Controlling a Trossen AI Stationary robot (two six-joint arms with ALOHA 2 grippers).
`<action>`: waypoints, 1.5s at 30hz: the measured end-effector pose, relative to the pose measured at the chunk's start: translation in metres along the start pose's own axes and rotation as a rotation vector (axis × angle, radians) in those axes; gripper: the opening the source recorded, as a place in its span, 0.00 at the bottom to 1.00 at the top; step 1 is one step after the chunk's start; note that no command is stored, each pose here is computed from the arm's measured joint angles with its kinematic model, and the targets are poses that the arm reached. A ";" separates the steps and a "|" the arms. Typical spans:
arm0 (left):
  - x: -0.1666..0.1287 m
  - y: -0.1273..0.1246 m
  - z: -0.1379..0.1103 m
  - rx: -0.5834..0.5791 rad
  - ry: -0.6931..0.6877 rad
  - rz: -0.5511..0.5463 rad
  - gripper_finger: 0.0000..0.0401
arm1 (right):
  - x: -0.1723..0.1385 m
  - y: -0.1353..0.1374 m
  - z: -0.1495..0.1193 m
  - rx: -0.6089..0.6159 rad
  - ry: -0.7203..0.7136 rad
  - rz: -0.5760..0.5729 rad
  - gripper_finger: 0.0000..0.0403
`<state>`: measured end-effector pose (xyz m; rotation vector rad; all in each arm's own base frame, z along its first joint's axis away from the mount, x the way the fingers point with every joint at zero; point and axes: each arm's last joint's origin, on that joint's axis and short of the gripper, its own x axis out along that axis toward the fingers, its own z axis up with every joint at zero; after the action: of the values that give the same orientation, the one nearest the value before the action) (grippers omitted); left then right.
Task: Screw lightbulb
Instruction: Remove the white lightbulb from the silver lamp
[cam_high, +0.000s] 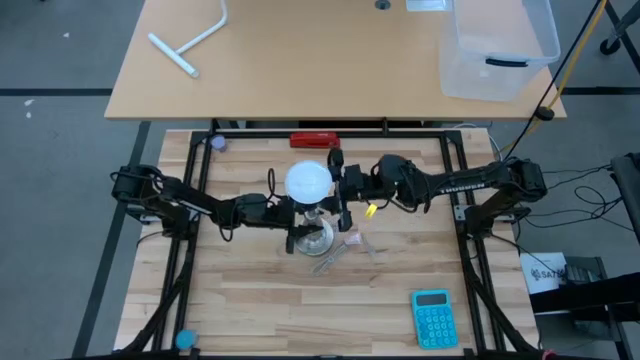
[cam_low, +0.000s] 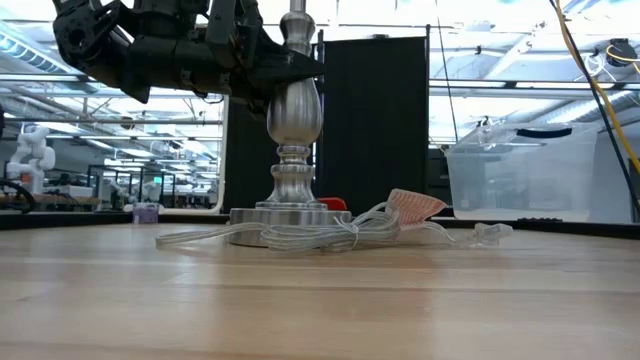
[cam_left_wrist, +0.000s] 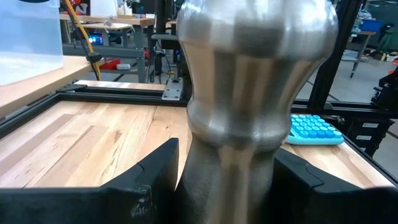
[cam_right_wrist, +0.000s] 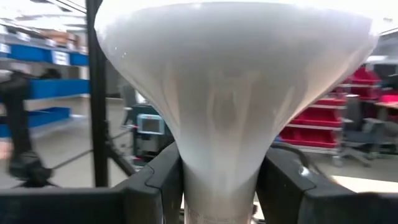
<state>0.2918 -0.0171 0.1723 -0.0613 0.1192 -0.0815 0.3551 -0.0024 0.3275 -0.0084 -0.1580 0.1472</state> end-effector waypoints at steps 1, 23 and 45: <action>0.000 0.000 0.000 0.001 0.000 -0.001 0.47 | -0.001 -0.003 0.000 0.015 0.000 0.024 0.37; 0.000 0.000 0.000 0.018 0.003 -0.018 0.47 | -0.004 -0.014 0.004 -0.007 -0.050 0.120 0.47; 0.000 0.000 0.000 0.017 0.005 -0.019 0.47 | 0.003 -0.012 0.022 -0.064 0.002 0.202 0.64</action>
<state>0.2917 -0.0167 0.1718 -0.0451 0.1229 -0.1013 0.3565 -0.0136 0.3497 -0.0880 -0.1591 0.3439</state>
